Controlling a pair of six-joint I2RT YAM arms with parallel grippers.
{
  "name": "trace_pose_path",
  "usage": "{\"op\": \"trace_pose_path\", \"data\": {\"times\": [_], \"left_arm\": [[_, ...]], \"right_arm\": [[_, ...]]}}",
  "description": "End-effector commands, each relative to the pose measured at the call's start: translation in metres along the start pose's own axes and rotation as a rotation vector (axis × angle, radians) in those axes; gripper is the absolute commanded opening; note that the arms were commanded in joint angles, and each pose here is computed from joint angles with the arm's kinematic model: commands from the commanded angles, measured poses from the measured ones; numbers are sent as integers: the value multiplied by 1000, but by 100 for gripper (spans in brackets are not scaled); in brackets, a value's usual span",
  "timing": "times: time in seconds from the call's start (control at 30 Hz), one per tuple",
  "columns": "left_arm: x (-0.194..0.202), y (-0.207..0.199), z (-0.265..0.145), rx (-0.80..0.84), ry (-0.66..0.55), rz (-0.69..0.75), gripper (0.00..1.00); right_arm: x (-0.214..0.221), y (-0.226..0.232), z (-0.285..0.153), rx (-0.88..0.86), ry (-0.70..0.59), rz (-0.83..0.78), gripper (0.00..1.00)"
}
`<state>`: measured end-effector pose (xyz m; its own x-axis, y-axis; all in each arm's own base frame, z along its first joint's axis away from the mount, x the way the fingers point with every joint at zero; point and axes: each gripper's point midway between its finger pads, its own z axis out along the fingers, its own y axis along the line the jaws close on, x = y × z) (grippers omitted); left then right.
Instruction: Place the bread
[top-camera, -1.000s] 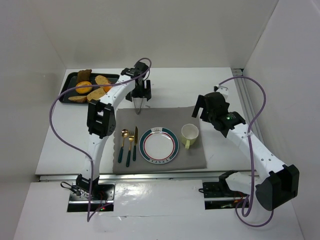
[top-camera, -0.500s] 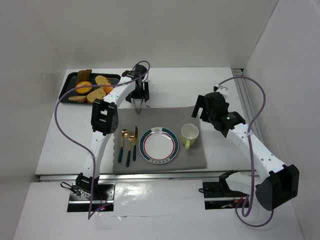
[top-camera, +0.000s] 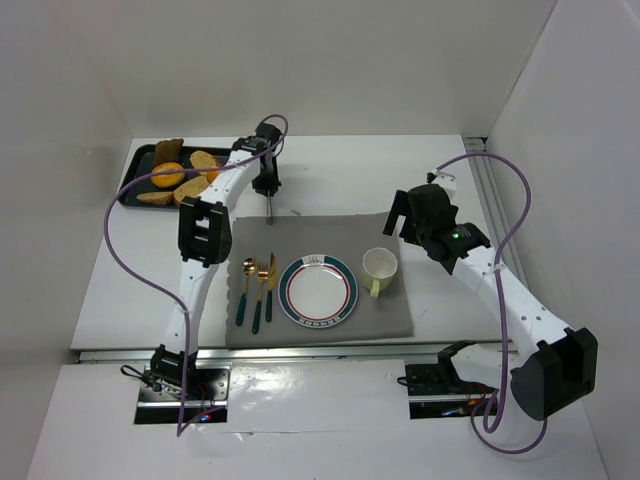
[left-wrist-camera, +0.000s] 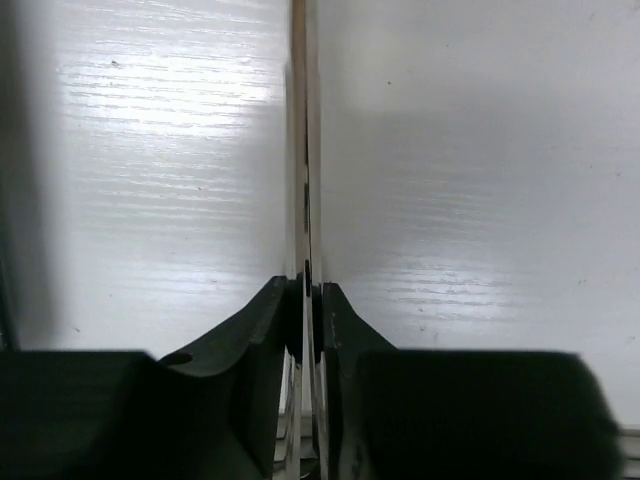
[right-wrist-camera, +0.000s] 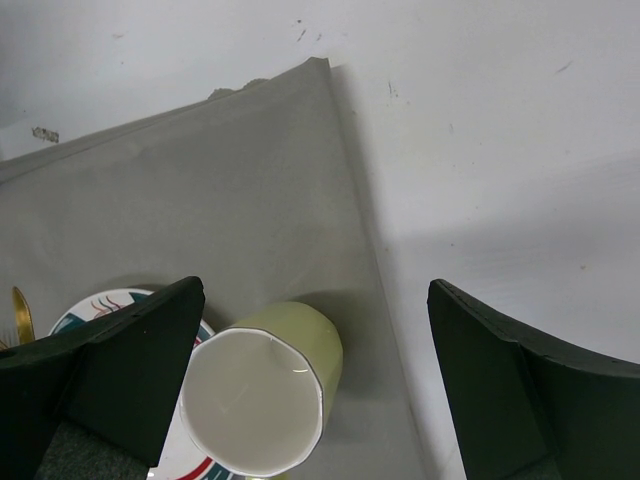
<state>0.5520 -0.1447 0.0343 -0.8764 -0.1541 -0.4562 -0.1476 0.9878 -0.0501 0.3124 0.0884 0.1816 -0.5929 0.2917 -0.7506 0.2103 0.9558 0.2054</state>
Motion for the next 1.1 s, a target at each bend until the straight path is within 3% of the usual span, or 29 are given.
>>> {"op": "trace_pose_path", "data": {"times": [0.0, 0.1, 0.27, 0.37, 0.5, 0.6, 0.73, 0.87, 1.07], "left_arm": [[-23, -5, -37, 38, -77, 20, 24], [-44, -11, -89, 47, -182, 41, 20], [-67, 15, -170, 42, -300, -5, 18], [-69, 44, -215, 34, -351, -24, 25], [-58, 91, -242, -7, -325, -60, 33], [-56, 141, -244, -61, -293, -114, 44], [-60, 170, -237, -86, -273, -147, 52], [-71, 202, -221, -130, -246, -218, 52], [-71, 203, -202, -138, -219, -238, 52]], "right_arm": [[-5, 3, 0, 6, -12, 6, 100], [-6, 6, 0, -7, -14, 9, 100], [-10, 8, 0, -16, -30, -4, 100], [-11, 11, 0, -34, -30, -1, 100], [-9, 17, 5, -50, -21, -1, 100], [-6, 19, 6, -67, -13, -1, 100], [1, 21, 16, -66, 7, -7, 100], [-1, 23, 20, -62, 13, -9, 100], [0, 21, 22, -54, 8, -18, 100]]}}
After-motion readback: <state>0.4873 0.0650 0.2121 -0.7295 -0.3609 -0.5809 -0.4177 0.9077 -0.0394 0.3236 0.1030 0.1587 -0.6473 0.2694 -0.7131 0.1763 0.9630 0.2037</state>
